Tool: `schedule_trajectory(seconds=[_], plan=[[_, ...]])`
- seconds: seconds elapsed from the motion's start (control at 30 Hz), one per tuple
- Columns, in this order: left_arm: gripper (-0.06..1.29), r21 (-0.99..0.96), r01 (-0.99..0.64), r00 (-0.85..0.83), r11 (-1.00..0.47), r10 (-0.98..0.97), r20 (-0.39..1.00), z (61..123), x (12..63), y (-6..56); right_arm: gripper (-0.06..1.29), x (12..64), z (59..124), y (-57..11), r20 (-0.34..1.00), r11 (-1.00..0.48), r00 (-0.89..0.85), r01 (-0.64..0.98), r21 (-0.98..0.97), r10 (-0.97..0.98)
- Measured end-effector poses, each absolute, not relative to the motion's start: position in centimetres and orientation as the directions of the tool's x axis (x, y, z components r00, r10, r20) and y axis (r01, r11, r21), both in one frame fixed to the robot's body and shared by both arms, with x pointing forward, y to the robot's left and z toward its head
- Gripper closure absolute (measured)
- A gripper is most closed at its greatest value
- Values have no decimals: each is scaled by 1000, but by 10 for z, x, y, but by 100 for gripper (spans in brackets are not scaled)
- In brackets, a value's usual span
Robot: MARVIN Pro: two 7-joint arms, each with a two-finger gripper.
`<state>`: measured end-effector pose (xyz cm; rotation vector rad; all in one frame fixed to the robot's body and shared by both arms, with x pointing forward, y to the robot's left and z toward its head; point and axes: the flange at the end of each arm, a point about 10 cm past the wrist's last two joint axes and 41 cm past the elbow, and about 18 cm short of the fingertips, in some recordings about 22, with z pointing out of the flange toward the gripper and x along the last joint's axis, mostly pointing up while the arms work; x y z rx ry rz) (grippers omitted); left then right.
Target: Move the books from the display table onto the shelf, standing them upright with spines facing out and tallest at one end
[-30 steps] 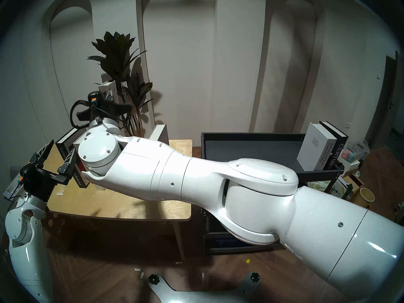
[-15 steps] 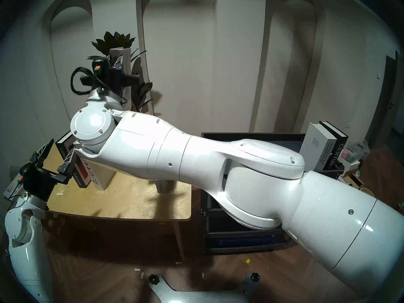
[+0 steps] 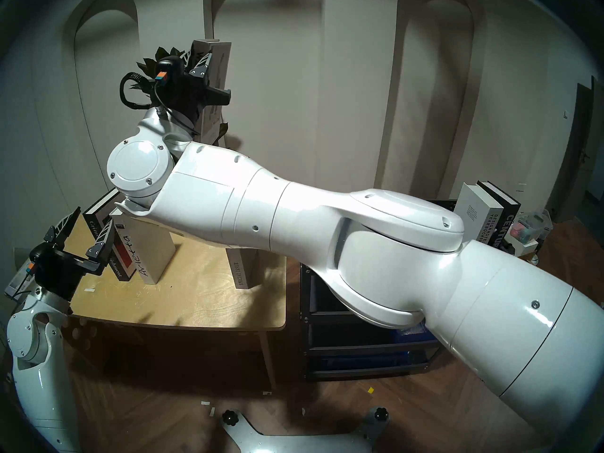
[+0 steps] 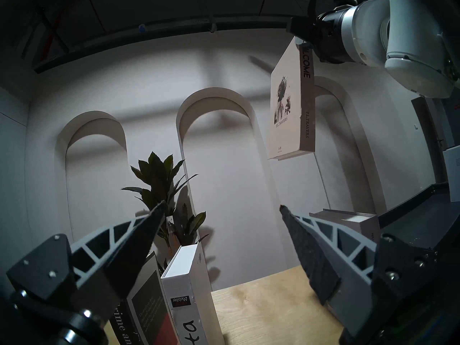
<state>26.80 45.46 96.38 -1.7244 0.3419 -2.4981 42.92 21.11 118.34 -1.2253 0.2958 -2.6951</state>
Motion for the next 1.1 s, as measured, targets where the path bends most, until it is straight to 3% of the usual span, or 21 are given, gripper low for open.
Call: schedule_trajectory(seconds=[1.1], plan=[[-1, -229, -50, -359, -972, -197, 912, 963, 268, 455, 106, 463, 1172, 73, 788, -953, -614, -207, -222, -50]])
